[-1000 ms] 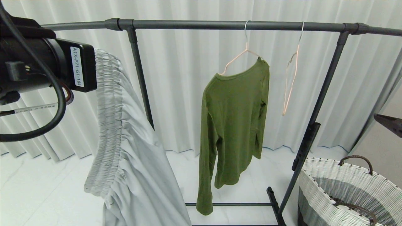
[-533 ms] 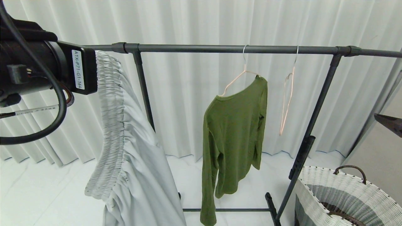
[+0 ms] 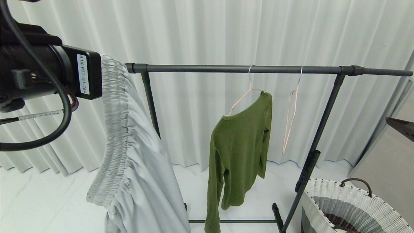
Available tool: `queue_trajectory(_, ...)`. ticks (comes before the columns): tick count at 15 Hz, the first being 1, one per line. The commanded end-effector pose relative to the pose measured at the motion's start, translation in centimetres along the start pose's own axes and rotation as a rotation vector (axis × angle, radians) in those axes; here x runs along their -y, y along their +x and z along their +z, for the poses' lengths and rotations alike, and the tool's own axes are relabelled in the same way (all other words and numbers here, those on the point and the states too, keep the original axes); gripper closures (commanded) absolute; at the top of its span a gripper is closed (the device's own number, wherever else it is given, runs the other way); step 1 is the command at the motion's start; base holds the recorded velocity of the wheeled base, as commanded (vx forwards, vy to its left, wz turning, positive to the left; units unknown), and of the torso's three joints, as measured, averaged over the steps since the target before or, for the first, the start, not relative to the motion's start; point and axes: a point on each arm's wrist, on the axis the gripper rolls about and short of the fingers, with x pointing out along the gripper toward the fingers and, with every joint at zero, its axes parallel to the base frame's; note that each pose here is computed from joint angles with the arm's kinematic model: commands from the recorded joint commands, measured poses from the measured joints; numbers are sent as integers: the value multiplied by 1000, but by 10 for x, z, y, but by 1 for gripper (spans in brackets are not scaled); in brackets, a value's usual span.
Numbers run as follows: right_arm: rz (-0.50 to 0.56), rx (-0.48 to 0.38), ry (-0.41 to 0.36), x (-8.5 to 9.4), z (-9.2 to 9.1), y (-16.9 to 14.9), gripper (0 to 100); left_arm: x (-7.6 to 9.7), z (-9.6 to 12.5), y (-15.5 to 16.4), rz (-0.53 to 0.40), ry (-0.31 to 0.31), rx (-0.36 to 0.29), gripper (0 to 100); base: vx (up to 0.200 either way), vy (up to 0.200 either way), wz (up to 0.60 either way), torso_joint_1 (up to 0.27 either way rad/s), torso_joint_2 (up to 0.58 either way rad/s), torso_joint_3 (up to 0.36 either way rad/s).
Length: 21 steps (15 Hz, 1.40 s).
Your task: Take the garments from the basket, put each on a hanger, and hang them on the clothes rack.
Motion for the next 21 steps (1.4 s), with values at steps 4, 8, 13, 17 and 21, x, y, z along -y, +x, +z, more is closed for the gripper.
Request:
queue_trajectory(4, 3, 2, -1, 0, 0, 0, 0, 0, 0, 0, 0, -4, 0, 100, 0, 0, 0, 0, 0, 0)
queue_trajectory(8, 4, 0, -2, -1, 0, 0, 0, 0, 0, 0, 0, -4, 0, 100, 200, 0, 0, 4, -11, 0)
queue_trajectory(13, 16, -7, -4, -3, -3, 1, 0, 0, 0, -1, -1, -3, 3, 100, 200, 0, 0, 9, -1, 0)
queue_trajectory(17, 89, 40, 4, -15, -16, 12, 0, -3, -2, -7, 0, -6, 8, 100, 50, 0, 0, 1, 3, 2)
queue_trajectory(21, 252, -10, 94, -49, -15, 34, 0, -8, -15, -18, 2, -3, 6, 100, 0, 0, 0, 0, 0, 0)
